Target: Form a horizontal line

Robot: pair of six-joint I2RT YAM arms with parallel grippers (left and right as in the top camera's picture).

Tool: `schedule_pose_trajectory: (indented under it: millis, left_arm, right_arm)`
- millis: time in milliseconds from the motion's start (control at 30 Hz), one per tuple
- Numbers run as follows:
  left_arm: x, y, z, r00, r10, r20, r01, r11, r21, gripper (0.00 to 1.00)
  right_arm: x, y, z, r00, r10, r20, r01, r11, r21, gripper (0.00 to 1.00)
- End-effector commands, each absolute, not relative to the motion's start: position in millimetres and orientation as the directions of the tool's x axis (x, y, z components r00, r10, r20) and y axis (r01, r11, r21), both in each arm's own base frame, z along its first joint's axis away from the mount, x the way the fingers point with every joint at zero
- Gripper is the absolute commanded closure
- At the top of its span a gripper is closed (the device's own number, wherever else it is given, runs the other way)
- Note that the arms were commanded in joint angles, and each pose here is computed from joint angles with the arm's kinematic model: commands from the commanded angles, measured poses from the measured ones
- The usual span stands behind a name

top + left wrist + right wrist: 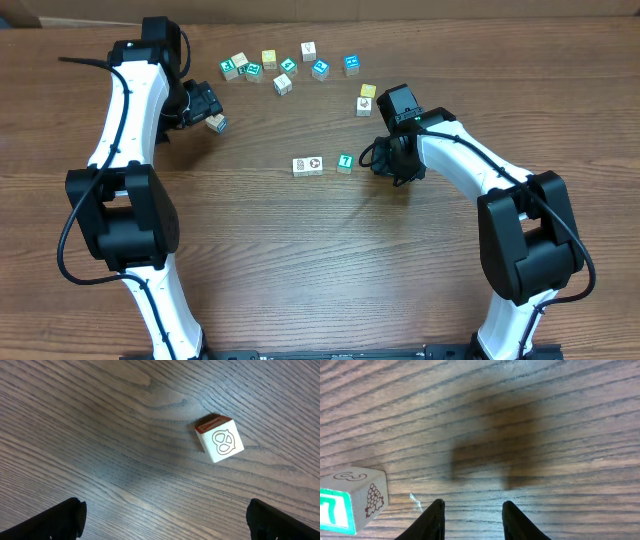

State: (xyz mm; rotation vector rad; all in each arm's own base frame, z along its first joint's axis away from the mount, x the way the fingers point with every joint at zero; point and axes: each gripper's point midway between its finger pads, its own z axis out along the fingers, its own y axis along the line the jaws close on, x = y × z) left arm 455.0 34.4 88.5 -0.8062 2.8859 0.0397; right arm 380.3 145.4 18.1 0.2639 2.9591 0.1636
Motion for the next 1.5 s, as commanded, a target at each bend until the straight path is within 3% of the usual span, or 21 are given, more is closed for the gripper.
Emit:
schedule_pose_trajectory:
  millis: [0, 767, 1067, 1267, 1467]
  left_arm:
    - [459.0, 31.5, 88.6, -0.853, -0.499, -0.154, -0.503, 0.864, -0.011, 0.00]
    - [459.0, 31.6, 88.8, -0.853, -0.499, -0.155, -0.503, 0.864, -0.011, 0.00]
    - [459.0, 31.5, 88.7, -0.853, -0.499, -0.155, -0.503, 0.864, -0.012, 0.00]
    - [459.0, 31.6, 88.8, -0.853, -0.499, -0.155, -0.503, 0.864, -0.011, 0.00]
    - [459.0, 31.5, 88.7, -0.853, -0.499, -0.155, -0.503, 0.864, -0.012, 0.00]
  right_arm:
    - [382.8, 144.6, 26.0, -0.965, 0.191, -0.178, 0.169, 0.977, 0.130, 0.66]
    - [389.2, 147.0, 27.7, -0.960, 0.193, -0.202, 0.165, 0.976, 0.145, 0.67]
    - [393.1, 148.3, 28.7, -0.957, 0.194, -0.217, 0.163, 0.975, 0.153, 0.90]
    - [394.9, 149.0, 29.3, -0.955, 0.195, -0.223, 0.162, 0.974, 0.157, 0.96]
    - [394.8, 149.0, 29.2, -0.955, 0.195, -0.223, 0.162, 0.974, 0.157, 0.96]
